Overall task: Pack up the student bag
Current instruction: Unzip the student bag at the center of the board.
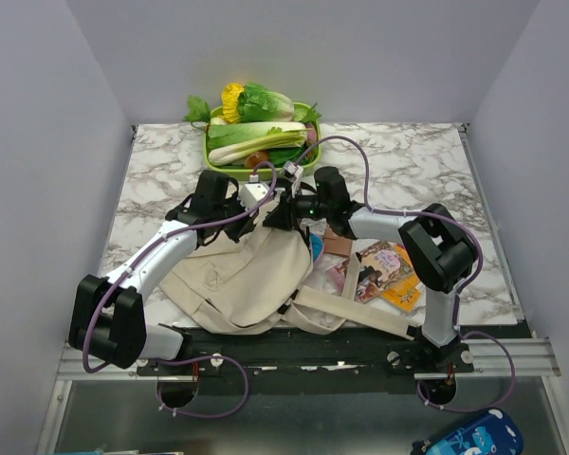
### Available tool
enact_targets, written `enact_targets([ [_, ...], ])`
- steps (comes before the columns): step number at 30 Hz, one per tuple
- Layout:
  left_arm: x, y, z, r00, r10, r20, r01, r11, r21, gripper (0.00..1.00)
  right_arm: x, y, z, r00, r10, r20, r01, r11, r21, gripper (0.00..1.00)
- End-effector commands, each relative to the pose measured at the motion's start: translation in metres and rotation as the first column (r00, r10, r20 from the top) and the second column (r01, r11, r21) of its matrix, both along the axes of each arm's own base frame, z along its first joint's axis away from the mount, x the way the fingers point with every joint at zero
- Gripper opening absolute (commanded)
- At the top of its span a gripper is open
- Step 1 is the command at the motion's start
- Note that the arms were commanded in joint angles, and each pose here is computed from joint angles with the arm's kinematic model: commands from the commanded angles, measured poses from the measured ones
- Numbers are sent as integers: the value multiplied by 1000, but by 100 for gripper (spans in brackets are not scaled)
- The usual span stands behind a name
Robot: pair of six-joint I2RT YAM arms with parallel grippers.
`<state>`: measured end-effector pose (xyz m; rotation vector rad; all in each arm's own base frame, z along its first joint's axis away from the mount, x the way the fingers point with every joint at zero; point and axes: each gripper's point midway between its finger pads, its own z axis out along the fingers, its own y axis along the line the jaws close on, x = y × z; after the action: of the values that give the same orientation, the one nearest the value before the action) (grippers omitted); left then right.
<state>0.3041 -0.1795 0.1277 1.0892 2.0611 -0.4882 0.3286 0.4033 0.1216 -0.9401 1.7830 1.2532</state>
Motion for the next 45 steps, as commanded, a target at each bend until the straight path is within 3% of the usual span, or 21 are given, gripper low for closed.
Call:
enact_targets([
  [1,7,-4,10,1000,-1,28,2,1000,-27,0,-18,3,-16,998,60,-38,-60,998,-11,27],
  [3,7,-3,10,1000,3,30,-2,1000,-25,0,-19,2,-18,998,56,-36,-57,998,-16,13],
  [4,7,-2,10,1000,5,30,-4,1000,-20,0,-19,1,-18,998,52,-35,-53,998,-17,1],
  [14,5,13,5,999,31,38,-33,999,28,0,12,-17,-3,996,-86,24,87,996,-26,1],
  [19,5,33,-10,996,79,47,-84,991,108,0,25,-31,12,990,-129,57,129,992,-9,1],
  [25,-8,62,-29,993,111,-31,-106,985,137,0,24,-40,14,987,-142,76,143,990,-14,1],
  [30,-33,82,-31,992,110,-68,-96,980,174,0,24,-46,8,982,-166,92,169,985,-32,1],
  [38,-83,111,-44,990,34,-134,6,956,292,0,48,-69,3,929,-330,165,345,936,-73,1],
  [45,-94,130,-58,976,60,-209,17,938,347,0,64,-87,16,867,-440,233,465,883,-63,1],
])
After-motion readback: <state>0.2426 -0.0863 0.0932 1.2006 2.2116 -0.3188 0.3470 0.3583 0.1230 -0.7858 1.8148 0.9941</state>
